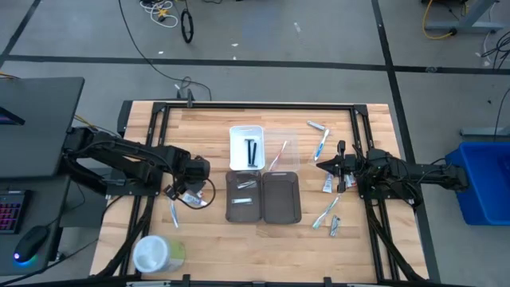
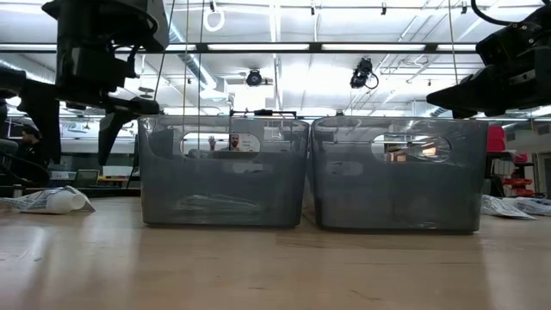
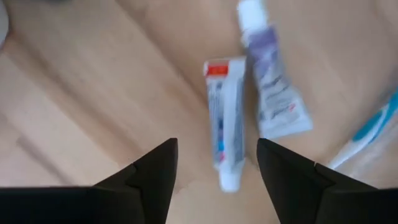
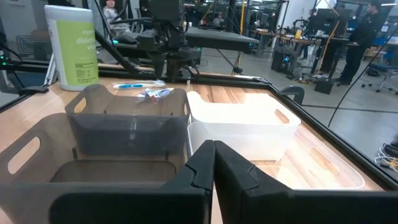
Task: Pick & Place Travel size toiletries
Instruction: Put the white toothpaste into the right black bin
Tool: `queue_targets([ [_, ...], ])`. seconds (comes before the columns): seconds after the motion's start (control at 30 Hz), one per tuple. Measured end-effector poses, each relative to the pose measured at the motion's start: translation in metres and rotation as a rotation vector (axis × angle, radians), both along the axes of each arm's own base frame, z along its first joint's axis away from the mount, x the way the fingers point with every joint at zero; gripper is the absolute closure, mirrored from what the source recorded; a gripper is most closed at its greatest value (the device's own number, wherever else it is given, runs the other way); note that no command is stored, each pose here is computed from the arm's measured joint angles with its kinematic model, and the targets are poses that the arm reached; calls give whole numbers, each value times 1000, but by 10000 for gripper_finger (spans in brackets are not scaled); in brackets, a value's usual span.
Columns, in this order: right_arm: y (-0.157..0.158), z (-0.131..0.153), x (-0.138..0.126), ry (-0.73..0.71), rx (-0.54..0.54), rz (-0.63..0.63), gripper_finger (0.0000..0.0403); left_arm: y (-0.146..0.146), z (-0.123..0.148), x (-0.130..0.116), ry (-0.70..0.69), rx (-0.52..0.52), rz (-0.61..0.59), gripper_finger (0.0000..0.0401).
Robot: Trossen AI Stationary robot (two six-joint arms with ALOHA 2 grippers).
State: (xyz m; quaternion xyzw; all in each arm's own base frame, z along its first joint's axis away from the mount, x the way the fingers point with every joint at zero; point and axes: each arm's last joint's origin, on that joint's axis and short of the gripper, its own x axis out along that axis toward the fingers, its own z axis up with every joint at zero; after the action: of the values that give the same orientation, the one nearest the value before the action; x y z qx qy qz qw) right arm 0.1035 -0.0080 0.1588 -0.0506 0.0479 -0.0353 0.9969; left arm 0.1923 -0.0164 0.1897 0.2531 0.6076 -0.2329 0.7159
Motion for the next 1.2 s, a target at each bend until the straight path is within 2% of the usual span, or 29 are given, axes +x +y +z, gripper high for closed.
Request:
queue_targets([
  [0.13, 0, 0, 0, 0, 0, 0, 389, -1, -11, 1, -41, -25, 7, 173],
  [0.37, 0, 0, 0, 0, 0, 0, 390, 1, -29, -11, 11, -3, 12, 173],
  [1.2, 0, 0, 0, 0, 0, 0, 389, 3, -49, -20, 1, 58, 22, 171],
])
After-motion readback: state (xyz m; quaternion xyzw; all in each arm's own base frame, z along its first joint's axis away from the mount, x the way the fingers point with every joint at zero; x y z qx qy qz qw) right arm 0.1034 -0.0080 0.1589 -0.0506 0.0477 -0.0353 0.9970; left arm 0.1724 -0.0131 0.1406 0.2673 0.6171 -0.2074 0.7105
